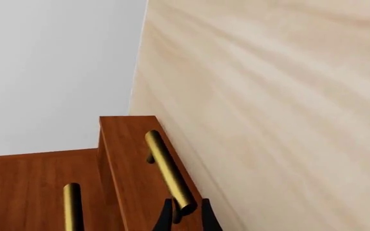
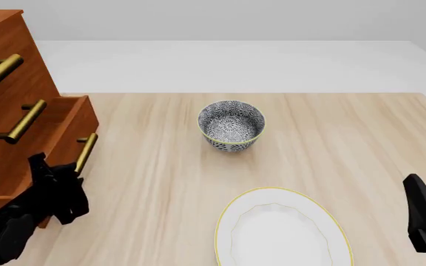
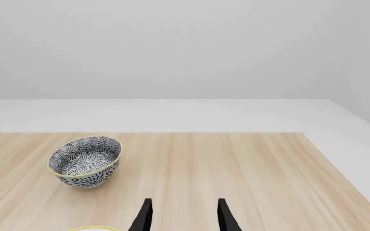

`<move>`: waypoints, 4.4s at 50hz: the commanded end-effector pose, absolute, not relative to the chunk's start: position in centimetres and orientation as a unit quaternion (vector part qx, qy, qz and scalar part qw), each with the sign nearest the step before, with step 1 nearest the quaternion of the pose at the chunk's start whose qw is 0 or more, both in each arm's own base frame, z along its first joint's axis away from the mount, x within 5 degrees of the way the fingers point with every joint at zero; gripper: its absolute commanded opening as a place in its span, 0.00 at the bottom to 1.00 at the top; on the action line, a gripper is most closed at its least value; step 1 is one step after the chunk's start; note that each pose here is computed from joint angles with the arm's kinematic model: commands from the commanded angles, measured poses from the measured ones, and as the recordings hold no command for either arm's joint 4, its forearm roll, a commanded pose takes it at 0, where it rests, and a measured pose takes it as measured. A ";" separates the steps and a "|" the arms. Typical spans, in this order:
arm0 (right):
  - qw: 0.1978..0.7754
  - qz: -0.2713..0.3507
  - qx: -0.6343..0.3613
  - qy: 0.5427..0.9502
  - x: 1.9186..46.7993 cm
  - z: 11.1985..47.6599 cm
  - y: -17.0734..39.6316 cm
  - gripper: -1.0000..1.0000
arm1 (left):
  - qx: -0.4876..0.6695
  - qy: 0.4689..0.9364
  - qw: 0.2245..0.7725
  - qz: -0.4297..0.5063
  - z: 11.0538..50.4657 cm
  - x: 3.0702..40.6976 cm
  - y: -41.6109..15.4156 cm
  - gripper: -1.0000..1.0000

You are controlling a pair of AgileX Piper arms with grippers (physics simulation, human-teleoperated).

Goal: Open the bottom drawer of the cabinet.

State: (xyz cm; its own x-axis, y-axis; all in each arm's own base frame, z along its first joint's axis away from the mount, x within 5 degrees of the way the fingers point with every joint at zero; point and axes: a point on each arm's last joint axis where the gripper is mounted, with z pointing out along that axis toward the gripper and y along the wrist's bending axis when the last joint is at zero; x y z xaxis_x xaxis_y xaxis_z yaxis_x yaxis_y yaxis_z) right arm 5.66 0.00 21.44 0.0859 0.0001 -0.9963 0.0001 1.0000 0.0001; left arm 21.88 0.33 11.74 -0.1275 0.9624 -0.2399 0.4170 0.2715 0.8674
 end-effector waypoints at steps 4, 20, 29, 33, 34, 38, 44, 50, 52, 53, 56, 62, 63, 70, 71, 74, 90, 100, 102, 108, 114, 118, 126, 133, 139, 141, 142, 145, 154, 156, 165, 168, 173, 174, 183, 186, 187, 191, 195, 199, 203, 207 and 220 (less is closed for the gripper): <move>0.737 0.000 0.000 0.676 5.7 21.4 0.0 1.00 | 0.517 0.667 0.429 0.323 12.0 21.5 -0.3 0.00; 0.737 0.000 0.000 0.676 5.7 21.4 0.0 1.00 | 0.515 0.661 0.446 0.314 14.3 20.4 -1.0 1.00; 0.737 0.000 0.000 0.676 5.7 21.4 0.0 1.00 | 0.513 0.659 0.448 0.319 16.5 17.8 -0.8 1.00; 0.737 0.000 0.000 0.676 5.7 21.4 0.0 1.00 | 0.509 0.657 0.453 0.322 17.9 16.3 -0.7 1.00; 0.737 0.000 0.000 0.676 5.7 21.4 0.0 1.00 | 0.508 0.656 0.455 0.324 18.2 16.0 -0.6 1.00; 0.737 0.000 0.000 0.676 5.7 21.4 0.0 1.00 | 0.499 0.655 0.469 0.320 20.0 14.5 -0.8 1.00; 0.737 0.000 0.000 0.676 5.7 21.4 0.0 1.00 | 0.463 0.664 0.513 0.286 23.9 12.9 -1.3 1.00; 0.737 0.000 0.000 0.676 5.7 21.4 0.0 1.00 | 0.435 0.678 0.534 0.256 25.4 12.1 -1.5 1.00; 0.737 0.000 0.000 0.676 5.7 21.4 0.0 1.00 | 0.402 0.694 0.550 0.234 26.7 12.2 -1.5 1.00; 0.737 0.000 0.000 0.676 5.7 21.4 0.0 1.00 | 0.415 0.689 0.542 0.243 25.9 12.0 -1.4 1.00; 0.737 0.000 0.000 0.676 5.7 21.4 0.0 1.00 | 0.391 0.704 0.548 0.229 26.4 12.0 -1.3 1.00; 0.737 0.000 0.000 0.676 5.7 21.4 0.0 1.00 | 0.344 0.727 0.560 0.198 28.0 11.7 -1.2 1.00; 0.737 0.000 0.000 0.676 5.7 21.4 0.0 1.00 | 0.335 0.732 0.562 0.191 28.3 11.7 -1.2 1.00; 0.737 0.000 0.000 0.676 5.7 21.4 0.0 1.00 | 0.276 0.756 0.571 0.165 29.9 11.2 -0.8 1.00; 0.737 0.000 0.000 0.676 5.7 21.4 0.0 1.00 | 0.263 0.763 0.569 0.161 30.1 11.4 -0.6 1.00; 0.737 0.000 0.000 0.676 5.7 21.4 0.0 1.00 | 0.237 0.773 0.573 0.133 30.3 11.4 -0.8 1.00; 0.737 0.000 0.000 0.676 5.7 21.4 0.0 1.00 | 0.149 0.816 0.552 0.078 28.8 12.5 -0.5 1.00; 0.737 0.000 0.000 0.676 5.7 21.4 0.0 1.00 | 0.106 0.822 0.556 0.064 29.5 13.0 -0.2 1.00; 0.737 0.000 0.000 0.676 5.7 21.4 0.0 1.00 | 0.105 0.823 0.555 0.063 29.4 13.2 -0.2 1.00; 0.737 0.000 0.000 0.676 5.7 21.4 0.0 1.00 | 0.089 0.828 0.551 0.060 29.1 13.8 0.0 1.00; 0.737 0.000 0.000 0.676 5.7 21.4 0.0 1.00 | 0.055 0.834 0.549 0.025 29.2 14.3 -0.3 1.00; 0.737 0.000 0.000 0.676 5.7 21.4 0.0 1.00 | 0.044 0.836 0.546 0.027 28.8 14.8 0.0 1.00; 0.737 0.000 0.000 0.676 5.7 21.4 0.0 1.00 | 0.028 0.843 0.537 0.020 27.8 15.7 0.1 1.00; 0.737 0.000 0.000 0.676 5.7 21.4 0.0 1.00 | 0.022 0.845 0.533 0.022 27.3 16.3 0.2 1.00; 0.737 0.000 0.000 0.676 5.7 21.4 0.0 1.00 | 0.017 0.844 0.535 0.020 27.2 16.6 0.3 1.00; 0.737 0.000 0.000 0.676 5.7 21.4 0.0 1.00 | 0.014 0.844 0.536 0.021 27.1 16.9 0.4 1.00; 0.737 0.000 0.000 0.676 5.7 21.4 0.0 1.00 | 0.012 0.844 0.535 0.021 27.0 17.0 0.4 1.00; 0.737 0.000 0.000 0.676 5.7 21.4 0.0 1.00 | 0.008 0.845 0.535 0.022 27.0 17.3 0.5 1.00; 0.737 0.000 0.000 0.676 5.7 21.4 0.0 1.00 | 0.000 0.848 0.529 0.028 26.3 17.7 1.0 1.00; 0.737 0.000 0.000 0.676 5.7 21.4 0.0 1.00 | -0.002 0.849 0.528 0.025 26.1 17.6 0.9 1.00; 0.737 0.000 0.000 0.676 5.7 21.4 0.0 1.00 | 0.003 0.857 0.515 0.033 24.5 18.1 1.1 1.00; 0.737 0.000 0.000 0.676 5.7 21.4 0.0 1.00 | 0.007 0.860 0.509 0.032 24.0 18.1 1.0 1.00; 0.737 0.000 0.000 0.676 5.7 21.4 0.0 1.00 | 0.006 0.862 0.507 0.031 23.7 18.3 1.0 1.00; 0.737 0.000 0.000 0.676 5.7 21.4 0.0 1.00 | 0.009 0.863 0.504 0.031 23.5 18.4 0.9 1.00; 0.737 0.000 0.000 0.676 5.7 21.4 0.0 1.00 | 0.010 0.865 0.500 0.034 22.7 18.7 1.0 1.00; 0.737 0.000 0.000 0.676 5.7 21.4 0.0 1.00 | 0.011 0.865 0.500 0.033 22.6 18.8 1.0 1.00; 0.737 0.000 0.000 0.676 5.7 21.4 0.0 1.00 | 0.011 0.866 0.500 0.033 22.6 18.8 1.0 1.00; 0.737 0.000 0.000 0.676 5.7 21.4 0.0 1.00 | 0.012 0.867 0.497 0.034 22.3 18.9 1.0 1.00; 0.737 0.000 0.000 0.676 5.7 21.4 0.0 1.00 | 0.010 0.869 0.494 0.036 21.8 19.1 1.2 1.00; 0.737 0.000 0.000 0.676 5.7 21.4 0.0 1.00 | 0.007 0.870 0.491 0.037 21.4 19.2 1.3 1.00; 0.737 0.000 0.000 0.676 5.7 21.4 0.0 1.00 | 0.006 0.872 0.487 0.040 21.0 19.4 1.4 1.00; 0.737 0.000 0.000 0.676 5.7 21.4 0.0 1.00 | 0.004 0.873 0.486 0.042 20.8 19.6 1.6 1.00; 0.737 0.000 0.000 0.676 5.7 21.4 0.0 1.00 | 0.007 0.878 0.477 0.044 20.0 20.3 1.7 1.00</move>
